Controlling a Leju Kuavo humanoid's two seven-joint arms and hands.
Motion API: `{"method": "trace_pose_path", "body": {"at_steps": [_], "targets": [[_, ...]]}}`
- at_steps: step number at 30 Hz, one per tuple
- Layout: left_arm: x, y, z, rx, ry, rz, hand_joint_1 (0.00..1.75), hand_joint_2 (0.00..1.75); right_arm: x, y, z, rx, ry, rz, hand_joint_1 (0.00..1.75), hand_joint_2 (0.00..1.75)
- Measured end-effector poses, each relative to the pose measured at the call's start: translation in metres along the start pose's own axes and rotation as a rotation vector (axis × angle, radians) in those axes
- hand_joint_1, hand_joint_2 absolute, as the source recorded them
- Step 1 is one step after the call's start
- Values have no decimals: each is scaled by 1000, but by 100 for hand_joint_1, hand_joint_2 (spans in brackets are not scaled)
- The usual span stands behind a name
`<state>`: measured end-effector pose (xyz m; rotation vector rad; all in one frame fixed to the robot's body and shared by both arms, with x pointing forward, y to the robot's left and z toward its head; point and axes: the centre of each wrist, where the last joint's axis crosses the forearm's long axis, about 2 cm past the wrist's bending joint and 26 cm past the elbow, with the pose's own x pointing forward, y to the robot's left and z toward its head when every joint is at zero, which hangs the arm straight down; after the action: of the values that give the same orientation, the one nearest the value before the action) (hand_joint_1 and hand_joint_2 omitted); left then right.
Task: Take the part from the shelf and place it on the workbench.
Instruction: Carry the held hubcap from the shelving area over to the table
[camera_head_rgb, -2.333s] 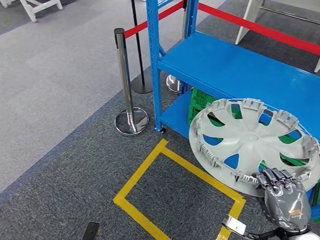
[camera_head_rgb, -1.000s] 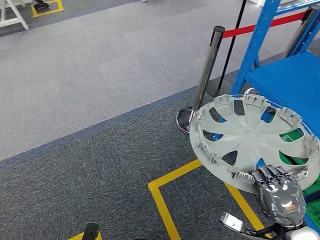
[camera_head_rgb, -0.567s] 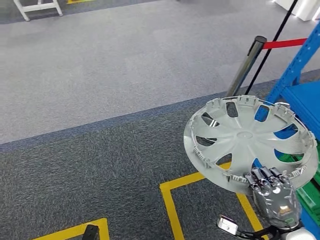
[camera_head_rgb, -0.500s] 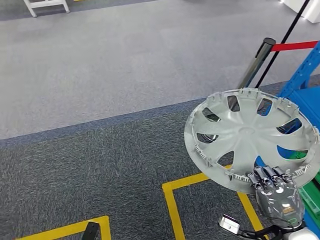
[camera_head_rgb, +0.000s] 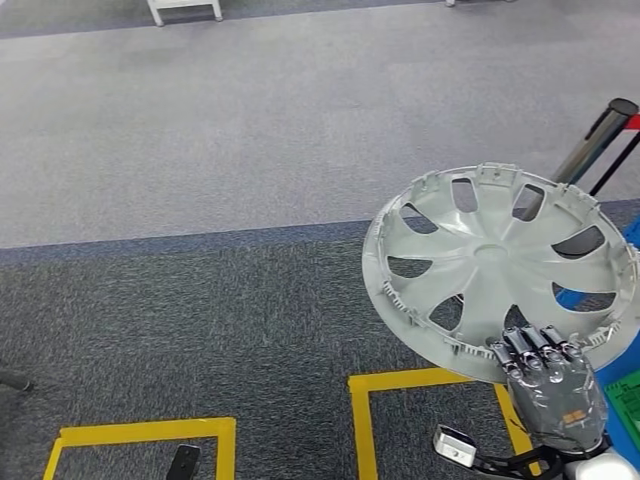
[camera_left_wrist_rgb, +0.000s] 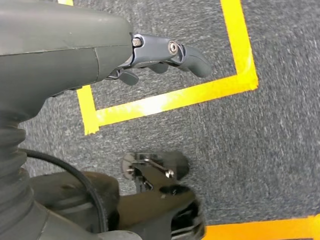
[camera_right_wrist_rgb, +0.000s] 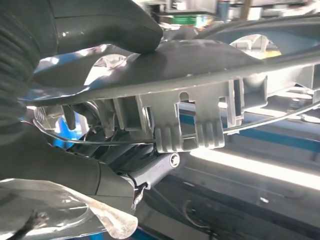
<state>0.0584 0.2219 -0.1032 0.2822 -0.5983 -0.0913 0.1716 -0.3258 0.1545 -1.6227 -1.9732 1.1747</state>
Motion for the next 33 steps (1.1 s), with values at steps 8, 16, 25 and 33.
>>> {"method": "trace_pose_path", "body": {"at_steps": [8, 16, 25, 33], "targets": [[0, 0, 0, -4, -3, -9, 0, 175, -1, -4, -6, -32, -35, -8, 175, 175], [3, 1, -2, -3, -12, -16, 0, 175, -1, -6, -15, -70, -81, -20, 175, 175], [3, 1, -2, -7, -13, -22, 0, 175, 2, -7, -18, -86, -84, -38, 175, 175], [2, 2, -1, -8, -13, -29, 0, 175, 3, -7, -19, -97, -93, -51, 175, 175]]}}
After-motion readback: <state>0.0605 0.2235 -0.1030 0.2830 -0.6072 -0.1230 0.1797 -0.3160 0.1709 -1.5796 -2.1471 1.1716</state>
